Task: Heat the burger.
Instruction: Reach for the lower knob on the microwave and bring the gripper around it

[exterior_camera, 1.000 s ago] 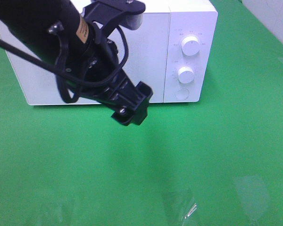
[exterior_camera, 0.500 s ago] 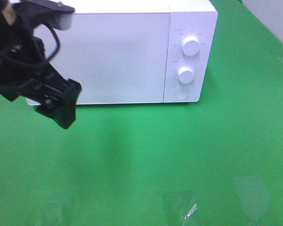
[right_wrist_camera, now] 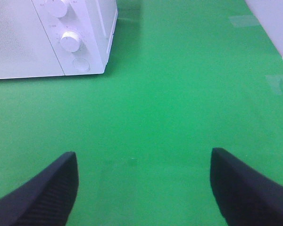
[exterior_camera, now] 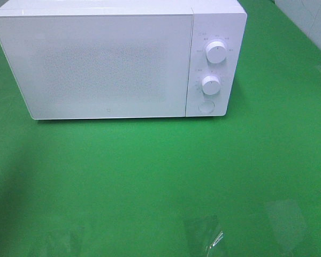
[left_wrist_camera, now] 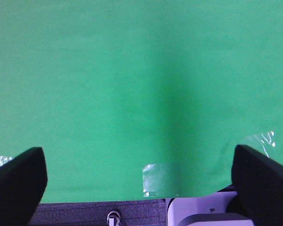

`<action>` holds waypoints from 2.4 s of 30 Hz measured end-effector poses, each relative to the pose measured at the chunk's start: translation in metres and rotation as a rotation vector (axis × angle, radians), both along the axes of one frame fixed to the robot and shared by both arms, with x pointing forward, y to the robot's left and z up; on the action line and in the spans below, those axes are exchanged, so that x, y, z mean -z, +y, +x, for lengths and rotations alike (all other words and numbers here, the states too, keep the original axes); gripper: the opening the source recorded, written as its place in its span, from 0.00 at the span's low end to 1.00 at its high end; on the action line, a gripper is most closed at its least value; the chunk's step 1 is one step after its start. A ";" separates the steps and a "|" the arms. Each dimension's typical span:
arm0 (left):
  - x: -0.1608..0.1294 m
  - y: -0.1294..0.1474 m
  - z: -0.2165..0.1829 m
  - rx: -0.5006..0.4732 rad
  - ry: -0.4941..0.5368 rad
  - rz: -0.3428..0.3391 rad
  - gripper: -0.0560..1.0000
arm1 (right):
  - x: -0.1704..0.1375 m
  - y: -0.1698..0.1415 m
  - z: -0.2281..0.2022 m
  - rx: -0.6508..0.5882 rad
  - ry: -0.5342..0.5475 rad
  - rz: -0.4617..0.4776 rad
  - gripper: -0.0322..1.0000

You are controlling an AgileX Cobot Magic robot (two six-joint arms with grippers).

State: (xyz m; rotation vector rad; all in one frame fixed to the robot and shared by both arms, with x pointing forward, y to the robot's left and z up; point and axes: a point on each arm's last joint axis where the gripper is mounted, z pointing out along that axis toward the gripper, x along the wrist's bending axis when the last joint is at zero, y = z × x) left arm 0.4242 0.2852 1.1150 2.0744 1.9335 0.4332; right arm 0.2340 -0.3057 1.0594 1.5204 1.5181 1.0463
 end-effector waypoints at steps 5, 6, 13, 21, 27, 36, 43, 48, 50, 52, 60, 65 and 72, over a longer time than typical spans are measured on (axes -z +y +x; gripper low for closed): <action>-0.002 0.011 -0.036 -0.045 -0.097 -0.009 0.98 | 0.000 0.000 0.000 0.000 0.000 0.000 0.76; -0.002 0.011 -0.036 -0.045 -0.097 -0.009 0.98 | 0.000 0.000 0.000 0.000 0.000 0.000 0.76; 0.009 0.014 -0.088 -0.040 -0.283 -0.025 0.98 | 0.000 0.000 0.000 0.000 0.000 0.000 0.76; 0.040 0.016 -0.118 -0.035 -0.386 -0.034 0.98 | 0.000 0.000 0.000 0.000 0.000 0.000 0.76; 0.056 0.017 -0.132 -0.017 -0.437 -0.024 0.98 | 0.000 0.000 0.000 0.000 0.000 0.000 0.76; 0.065 0.017 -0.141 -0.014 -0.411 -0.019 0.98 | 0.000 0.000 0.000 0.000 0.000 0.000 0.76; 0.064 0.018 -0.152 -0.015 -0.473 -0.023 0.98 | 0.000 0.000 0.000 0.000 0.000 0.000 0.76; 0.062 0.019 -0.164 -0.014 -0.553 -0.028 0.98 | 0.000 0.000 0.000 0.000 0.000 0.000 0.76; 0.061 0.019 -0.169 -0.020 -0.580 -0.028 0.98 | 0.000 0.000 0.000 0.000 0.000 0.000 0.76; 0.061 0.020 -0.174 -0.032 -0.614 -0.026 0.98 | 0.000 0.000 0.000 0.000 0.000 0.000 0.76; 0.060 0.021 -0.190 -0.072 -0.718 -0.012 0.98 | 0.000 0.000 0.000 0.000 0.000 0.000 0.76; 0.060 0.021 -0.191 -0.074 -0.719 -0.010 0.98 | 0.000 0.000 0.000 0.000 0.000 0.000 0.76; 0.060 0.021 -0.191 -0.075 -0.719 -0.006 0.98 | 0.000 0.000 0.000 0.000 0.000 0.000 0.76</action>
